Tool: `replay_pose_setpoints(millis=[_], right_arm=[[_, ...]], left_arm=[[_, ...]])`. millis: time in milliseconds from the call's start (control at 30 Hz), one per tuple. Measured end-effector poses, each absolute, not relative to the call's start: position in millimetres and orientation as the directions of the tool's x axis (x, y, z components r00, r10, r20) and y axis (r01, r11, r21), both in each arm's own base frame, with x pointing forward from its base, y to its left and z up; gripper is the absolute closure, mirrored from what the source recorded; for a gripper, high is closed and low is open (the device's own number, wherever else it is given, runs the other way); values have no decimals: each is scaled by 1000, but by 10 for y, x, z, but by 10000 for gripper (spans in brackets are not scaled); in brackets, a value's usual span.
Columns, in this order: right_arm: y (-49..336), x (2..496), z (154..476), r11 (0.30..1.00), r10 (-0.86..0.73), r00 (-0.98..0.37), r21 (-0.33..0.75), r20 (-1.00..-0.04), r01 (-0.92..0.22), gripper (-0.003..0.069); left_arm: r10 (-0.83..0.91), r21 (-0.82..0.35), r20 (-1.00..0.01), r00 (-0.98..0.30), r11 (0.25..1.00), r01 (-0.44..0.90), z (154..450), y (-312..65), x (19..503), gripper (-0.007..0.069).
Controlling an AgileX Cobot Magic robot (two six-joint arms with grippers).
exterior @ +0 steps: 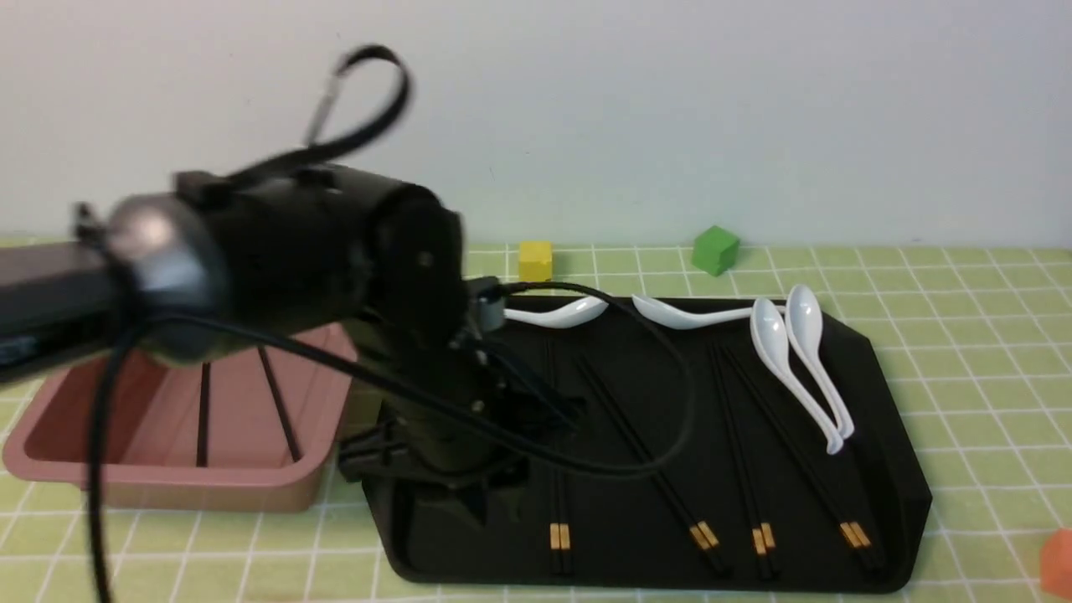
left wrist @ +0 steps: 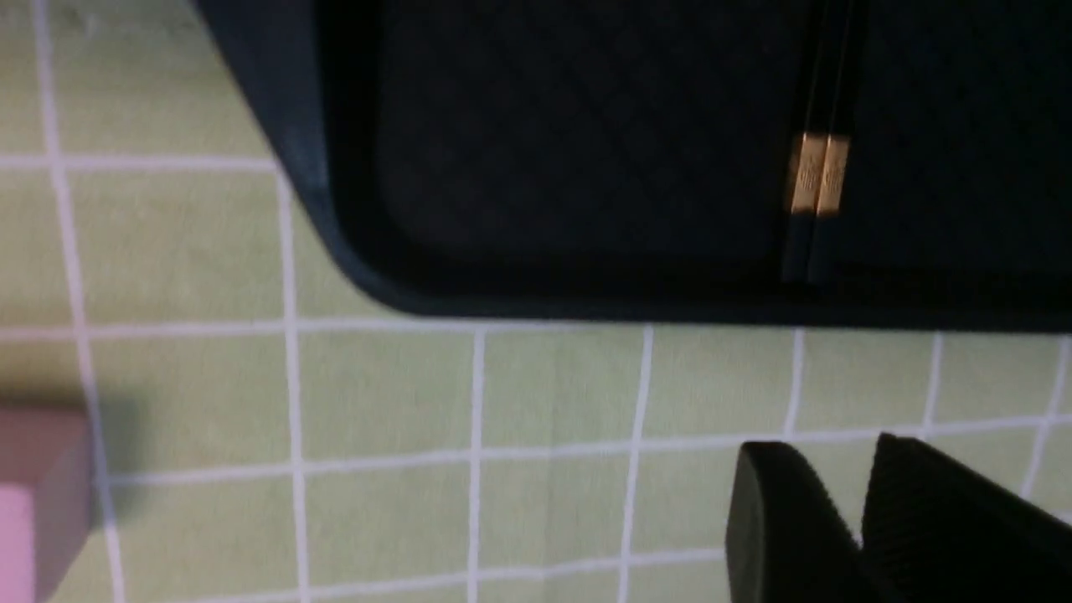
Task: On green tablecloth take chopsticks from black tray and put them in box.
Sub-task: 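Reach over to the black tray and grasp a pair of chopsticks with the left gripper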
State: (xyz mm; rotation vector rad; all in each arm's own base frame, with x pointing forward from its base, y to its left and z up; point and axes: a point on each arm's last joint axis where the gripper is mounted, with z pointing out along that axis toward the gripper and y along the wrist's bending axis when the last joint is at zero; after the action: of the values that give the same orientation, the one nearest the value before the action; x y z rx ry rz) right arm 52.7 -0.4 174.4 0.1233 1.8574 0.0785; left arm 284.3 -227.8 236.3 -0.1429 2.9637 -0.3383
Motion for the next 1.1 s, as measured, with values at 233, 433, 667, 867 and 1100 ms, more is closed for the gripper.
replay_pose_setpoints(millis=[233, 433, 667, 867, 1100], right_arm=[[-4, 527, 1744, 992, 125, -283, 117, -951, 45, 419], [-4, 527, 1744, 992, 125, -283, 117, -951, 45, 419], [-4, 527, 1744, 992, 125, -283, 117, -951, 45, 419], [-4, 527, 1744, 992, 126, -283, 118, -951, 45, 419], [-4, 527, 1744, 992, 126, -283, 118, -951, 45, 419]], left_arm=[[-101, -187, -167, -981, 980, -69, 2160, -2612, 3108, 342], [-88, -161, -175, -981, 985, -60, 1888, -2720, 3268, 336], [-70, -135, -185, -980, 990, -45, 1546, -2780, 3371, 338], [-63, -127, -191, -980, 991, -39, 1524, -2789, 3393, 468], [-69, -162, -242, -968, 986, -30, 2119, -2670, 3263, 510]])
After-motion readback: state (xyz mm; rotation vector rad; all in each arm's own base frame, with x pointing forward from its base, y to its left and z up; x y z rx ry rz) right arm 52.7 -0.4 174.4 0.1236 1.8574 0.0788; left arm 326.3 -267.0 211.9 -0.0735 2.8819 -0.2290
